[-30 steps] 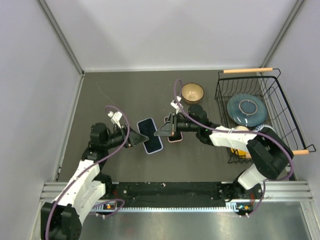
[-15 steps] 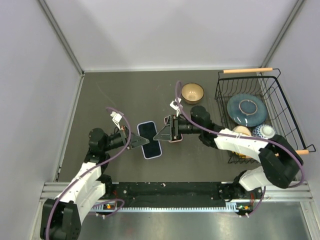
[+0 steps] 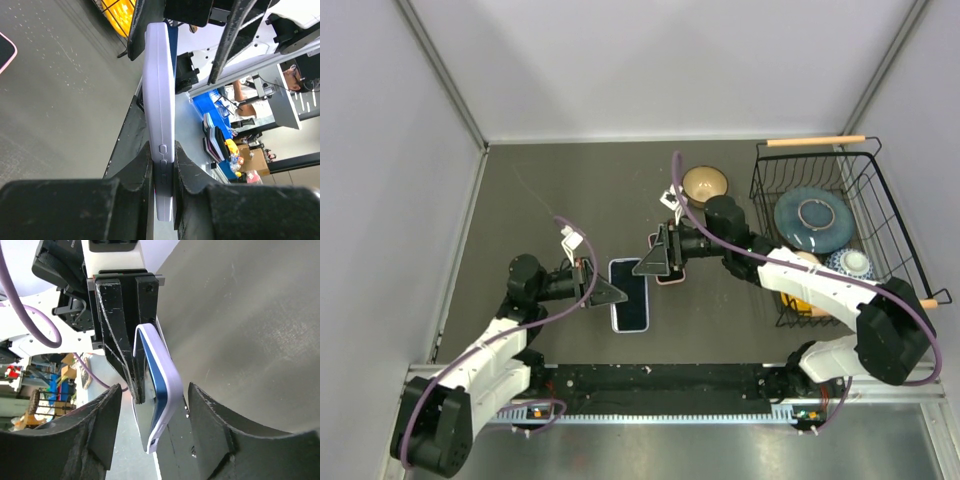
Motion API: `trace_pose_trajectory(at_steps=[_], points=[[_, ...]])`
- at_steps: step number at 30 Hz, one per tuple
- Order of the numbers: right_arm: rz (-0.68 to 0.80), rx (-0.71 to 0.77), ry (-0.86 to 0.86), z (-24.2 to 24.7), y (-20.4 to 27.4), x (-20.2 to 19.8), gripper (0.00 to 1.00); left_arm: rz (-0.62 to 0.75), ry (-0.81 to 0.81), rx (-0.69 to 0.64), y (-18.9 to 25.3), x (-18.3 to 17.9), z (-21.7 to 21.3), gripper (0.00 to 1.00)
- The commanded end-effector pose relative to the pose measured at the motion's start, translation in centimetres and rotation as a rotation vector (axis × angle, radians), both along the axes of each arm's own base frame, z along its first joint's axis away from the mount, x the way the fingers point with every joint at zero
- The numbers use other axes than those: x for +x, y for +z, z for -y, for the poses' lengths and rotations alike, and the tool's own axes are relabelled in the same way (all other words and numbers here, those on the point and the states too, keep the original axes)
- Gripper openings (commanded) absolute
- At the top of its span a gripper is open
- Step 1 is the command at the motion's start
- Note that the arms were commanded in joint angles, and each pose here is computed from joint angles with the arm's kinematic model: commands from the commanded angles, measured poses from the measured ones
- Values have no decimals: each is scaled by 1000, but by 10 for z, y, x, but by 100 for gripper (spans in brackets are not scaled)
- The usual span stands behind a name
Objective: Put the phone into the phone case
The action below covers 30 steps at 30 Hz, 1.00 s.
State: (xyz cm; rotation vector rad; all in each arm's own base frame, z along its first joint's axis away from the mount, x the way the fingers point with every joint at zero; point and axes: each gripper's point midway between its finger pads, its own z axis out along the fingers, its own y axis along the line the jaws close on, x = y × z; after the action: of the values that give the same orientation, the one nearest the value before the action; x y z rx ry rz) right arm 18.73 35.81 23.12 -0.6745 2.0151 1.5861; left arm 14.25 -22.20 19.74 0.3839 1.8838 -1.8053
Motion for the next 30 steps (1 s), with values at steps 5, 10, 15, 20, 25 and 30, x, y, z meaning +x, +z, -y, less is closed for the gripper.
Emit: trace_pose_trajectory(at_steps=[5,10,15,20,25,30], points=[[72,81,-10,2,40,0,11,58,-4,58,2,19,6,0],[70,63,-44,2,40,6,0,-29,9,128,-23,33,7,0],[113,-53,-95,3,20,12,0,-63,27,213,-39,42,8,0],[160,-108,-140,7,19,18,4,-53,13,215,-34,43,14,0],[196,-31,-50,7,29,1,30,19,-24,119,-5,39,21,0],[207,24,7,8,28,-11,62,14,-101,55,13,19,21,0]])
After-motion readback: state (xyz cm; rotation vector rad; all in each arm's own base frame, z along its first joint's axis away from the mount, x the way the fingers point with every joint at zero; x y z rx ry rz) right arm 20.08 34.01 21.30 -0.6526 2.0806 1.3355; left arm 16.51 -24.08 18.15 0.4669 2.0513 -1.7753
